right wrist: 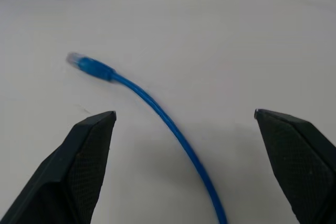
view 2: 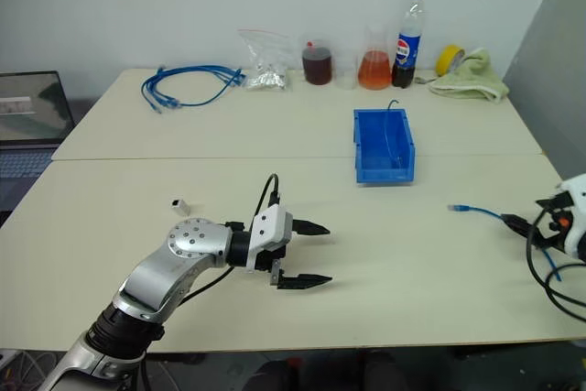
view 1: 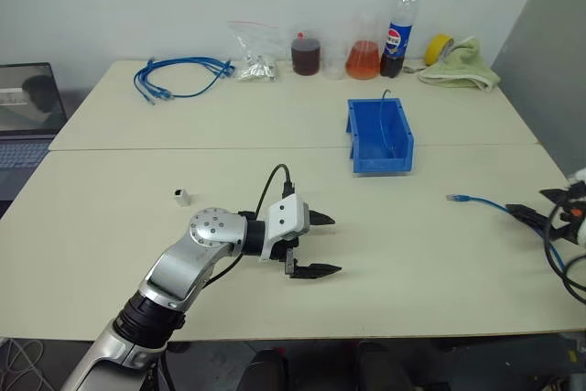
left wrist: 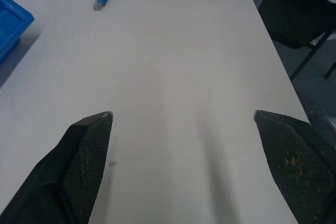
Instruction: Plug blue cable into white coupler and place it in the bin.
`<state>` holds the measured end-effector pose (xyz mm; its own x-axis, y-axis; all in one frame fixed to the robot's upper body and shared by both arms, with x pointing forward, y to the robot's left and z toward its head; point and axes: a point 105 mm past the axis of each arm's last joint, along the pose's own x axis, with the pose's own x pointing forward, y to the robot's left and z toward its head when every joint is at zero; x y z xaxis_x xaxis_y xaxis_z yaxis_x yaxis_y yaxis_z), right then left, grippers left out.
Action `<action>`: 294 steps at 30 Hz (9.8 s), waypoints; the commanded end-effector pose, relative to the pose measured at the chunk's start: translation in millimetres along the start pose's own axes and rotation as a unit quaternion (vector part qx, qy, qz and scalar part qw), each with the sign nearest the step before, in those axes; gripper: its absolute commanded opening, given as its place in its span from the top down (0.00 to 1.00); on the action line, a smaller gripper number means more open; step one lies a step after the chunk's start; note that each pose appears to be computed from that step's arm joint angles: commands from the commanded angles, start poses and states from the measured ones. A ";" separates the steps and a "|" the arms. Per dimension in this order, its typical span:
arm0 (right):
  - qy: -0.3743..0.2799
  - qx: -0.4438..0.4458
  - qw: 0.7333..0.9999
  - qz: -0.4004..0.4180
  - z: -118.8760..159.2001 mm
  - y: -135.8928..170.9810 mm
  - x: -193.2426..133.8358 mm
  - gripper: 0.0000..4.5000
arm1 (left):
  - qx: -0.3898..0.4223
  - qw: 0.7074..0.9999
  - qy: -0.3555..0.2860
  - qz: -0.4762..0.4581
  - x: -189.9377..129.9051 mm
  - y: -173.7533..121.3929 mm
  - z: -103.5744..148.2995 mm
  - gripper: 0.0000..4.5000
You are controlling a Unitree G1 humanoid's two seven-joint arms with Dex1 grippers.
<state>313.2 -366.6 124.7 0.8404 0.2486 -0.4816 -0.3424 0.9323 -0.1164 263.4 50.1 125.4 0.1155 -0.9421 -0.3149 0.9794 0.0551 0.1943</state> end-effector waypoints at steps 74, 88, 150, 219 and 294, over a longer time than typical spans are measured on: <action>-0.085 -0.360 0.831 0.416 66.8 285.6 96.7 0.88 | -0.100 0.969 0.127 0.187 -104.7 -11.6 -81.9 0.00; -0.142 -0.316 0.845 0.409 101.4 272.8 57.7 0.12 | -0.097 0.972 0.105 0.187 -98.6 4.4 -78.5 0.00; -0.148 -0.058 0.906 0.393 46.2 283.6 -26.7 0.00 | -0.135 0.980 0.069 0.127 -49.5 13.5 -64.6 0.95; -0.205 0.138 0.819 0.518 93.7 309.0 4.5 0.85 | -0.233 0.968 -0.092 -0.021 -52.1 -4.0 25.8 0.95; -0.204 -0.008 0.858 0.471 79.6 290.0 25.0 0.98 | -0.135 0.721 0.008 0.679 -205.3 24.4 -103.5 0.00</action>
<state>270.2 -71.5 141.7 0.2819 0.9586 -0.0412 -0.9431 0.2847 0.1717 279.7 276.2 95.5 0.9993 0.0318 -0.0210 -0.0286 0.9901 0.1377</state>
